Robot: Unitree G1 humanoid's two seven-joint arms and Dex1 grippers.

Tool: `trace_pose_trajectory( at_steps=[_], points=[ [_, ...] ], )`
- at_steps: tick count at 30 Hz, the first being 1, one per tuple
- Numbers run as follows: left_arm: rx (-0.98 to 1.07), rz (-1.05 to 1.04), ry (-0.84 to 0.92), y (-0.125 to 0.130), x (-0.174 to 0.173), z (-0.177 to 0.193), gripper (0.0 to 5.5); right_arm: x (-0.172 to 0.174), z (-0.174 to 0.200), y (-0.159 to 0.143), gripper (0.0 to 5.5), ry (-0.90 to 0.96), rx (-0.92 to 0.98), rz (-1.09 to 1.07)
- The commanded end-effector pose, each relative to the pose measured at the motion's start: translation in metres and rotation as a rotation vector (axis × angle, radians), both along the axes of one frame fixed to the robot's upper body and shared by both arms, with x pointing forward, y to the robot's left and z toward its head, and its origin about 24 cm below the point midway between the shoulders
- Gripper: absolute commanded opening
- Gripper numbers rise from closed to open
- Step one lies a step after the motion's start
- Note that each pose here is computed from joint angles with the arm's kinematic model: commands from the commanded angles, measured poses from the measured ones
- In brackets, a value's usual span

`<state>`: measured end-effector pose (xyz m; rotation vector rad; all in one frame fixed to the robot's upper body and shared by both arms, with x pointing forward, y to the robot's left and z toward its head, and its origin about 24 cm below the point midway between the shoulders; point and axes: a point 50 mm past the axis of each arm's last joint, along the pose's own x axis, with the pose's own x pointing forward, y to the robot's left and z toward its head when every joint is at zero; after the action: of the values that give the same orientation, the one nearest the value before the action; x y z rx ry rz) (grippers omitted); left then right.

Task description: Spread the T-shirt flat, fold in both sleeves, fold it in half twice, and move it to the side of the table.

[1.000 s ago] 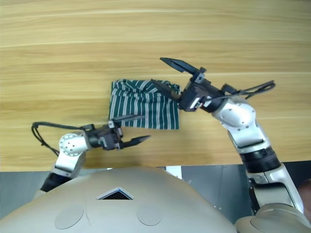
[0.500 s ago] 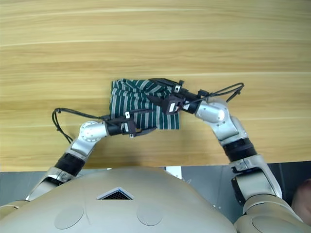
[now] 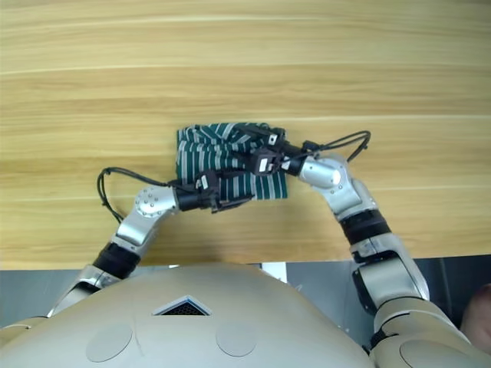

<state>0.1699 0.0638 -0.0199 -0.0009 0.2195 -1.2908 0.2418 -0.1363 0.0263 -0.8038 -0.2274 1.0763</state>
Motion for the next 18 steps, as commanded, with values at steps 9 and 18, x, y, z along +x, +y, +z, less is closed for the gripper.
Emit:
trace_pose_trajectory(
  at_steps=[9, 18],
  points=[
    [0.188, 0.018, 0.258, 0.013, -0.035, -0.046, 2.96, 0.044, 0.021, -0.001, 2.61, -0.113, 0.057, -0.148],
    [0.156, -0.007, 0.216, 0.009, -0.038, -0.039, 2.96, 0.048, 0.023, -0.005, 2.61, -0.212, 0.167, -0.229]
  ],
)
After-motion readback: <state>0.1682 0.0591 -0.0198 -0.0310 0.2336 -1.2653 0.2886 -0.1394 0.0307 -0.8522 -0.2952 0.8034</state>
